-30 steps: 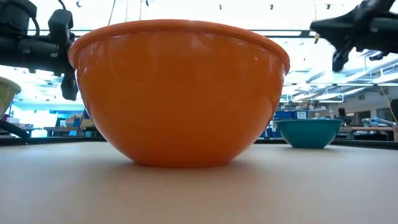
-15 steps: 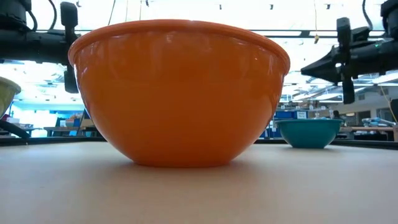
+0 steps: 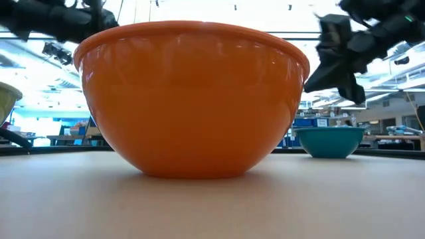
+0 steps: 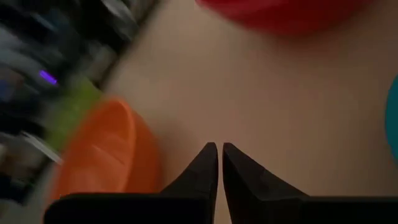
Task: Nest bowls inside each other
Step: Stack the orange bowl on top of the red bowl
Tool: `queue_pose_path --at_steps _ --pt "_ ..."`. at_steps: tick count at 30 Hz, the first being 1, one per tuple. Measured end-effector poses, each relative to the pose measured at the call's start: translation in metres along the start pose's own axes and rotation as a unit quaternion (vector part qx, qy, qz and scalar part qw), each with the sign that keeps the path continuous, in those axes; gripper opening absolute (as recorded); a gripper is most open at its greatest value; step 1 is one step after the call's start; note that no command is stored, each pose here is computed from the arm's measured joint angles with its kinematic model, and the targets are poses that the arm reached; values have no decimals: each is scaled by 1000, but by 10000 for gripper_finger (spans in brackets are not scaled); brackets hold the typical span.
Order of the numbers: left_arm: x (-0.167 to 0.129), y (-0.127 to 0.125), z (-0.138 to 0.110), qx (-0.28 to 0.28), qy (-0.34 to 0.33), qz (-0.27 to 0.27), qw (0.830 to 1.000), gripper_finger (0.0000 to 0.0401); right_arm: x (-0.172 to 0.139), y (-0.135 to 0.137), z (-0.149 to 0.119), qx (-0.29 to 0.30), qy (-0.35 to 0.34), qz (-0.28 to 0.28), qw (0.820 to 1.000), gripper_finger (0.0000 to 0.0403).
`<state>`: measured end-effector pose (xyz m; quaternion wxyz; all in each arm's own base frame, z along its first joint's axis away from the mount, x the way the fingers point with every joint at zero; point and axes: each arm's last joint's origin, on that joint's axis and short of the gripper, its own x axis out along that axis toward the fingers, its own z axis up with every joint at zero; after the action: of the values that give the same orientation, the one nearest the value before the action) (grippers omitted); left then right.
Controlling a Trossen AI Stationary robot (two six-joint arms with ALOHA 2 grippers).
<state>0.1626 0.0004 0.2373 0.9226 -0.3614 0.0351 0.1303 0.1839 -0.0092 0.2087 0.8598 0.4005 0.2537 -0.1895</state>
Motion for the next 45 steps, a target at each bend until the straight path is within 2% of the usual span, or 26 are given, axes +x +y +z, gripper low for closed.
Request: queue_pose_path --at_steps 5,10,14,17,21,26,31,36,39,42,45 --pt "2 -18 16 71 84 36 993 46 27 46 19 -38 82 -79 993 35" --pt "-5 -28 29 118 123 64 983 104 62 87 31 -39 118 -68 990 63" --pt "-9 -33 33 143 145 53 978 147 87 105 26 -47 163 -67 983 109" --pt "-10 -32 32 152 155 55 975 166 100 110 21 -46 191 -99 976 155" --pt "-12 -27 28 150 182 74 969 171 110 109 20 -40 224 -136 964 216" --pt "-14 -22 24 174 205 87 959 172 113 112 17 -37 245 -120 961 280" --pt "-12 -18 20 212 213 86 950 172 117 124 2 -36 268 -85 959 315" --pt "-12 -18 20 202 209 88 953 172 125 128 -9 -46 255 -85 962 313" --pt "-12 -18 20 193 207 89 955 172 130 128 -10 -41 241 -84 966 292" --pt "-12 -18 21 199 195 97 956 172 141 124 -16 -54 252 -90 962 238" --pt "-11 -17 23 207 174 123 955 172 148 122 -20 -64 265 -79 959 153"
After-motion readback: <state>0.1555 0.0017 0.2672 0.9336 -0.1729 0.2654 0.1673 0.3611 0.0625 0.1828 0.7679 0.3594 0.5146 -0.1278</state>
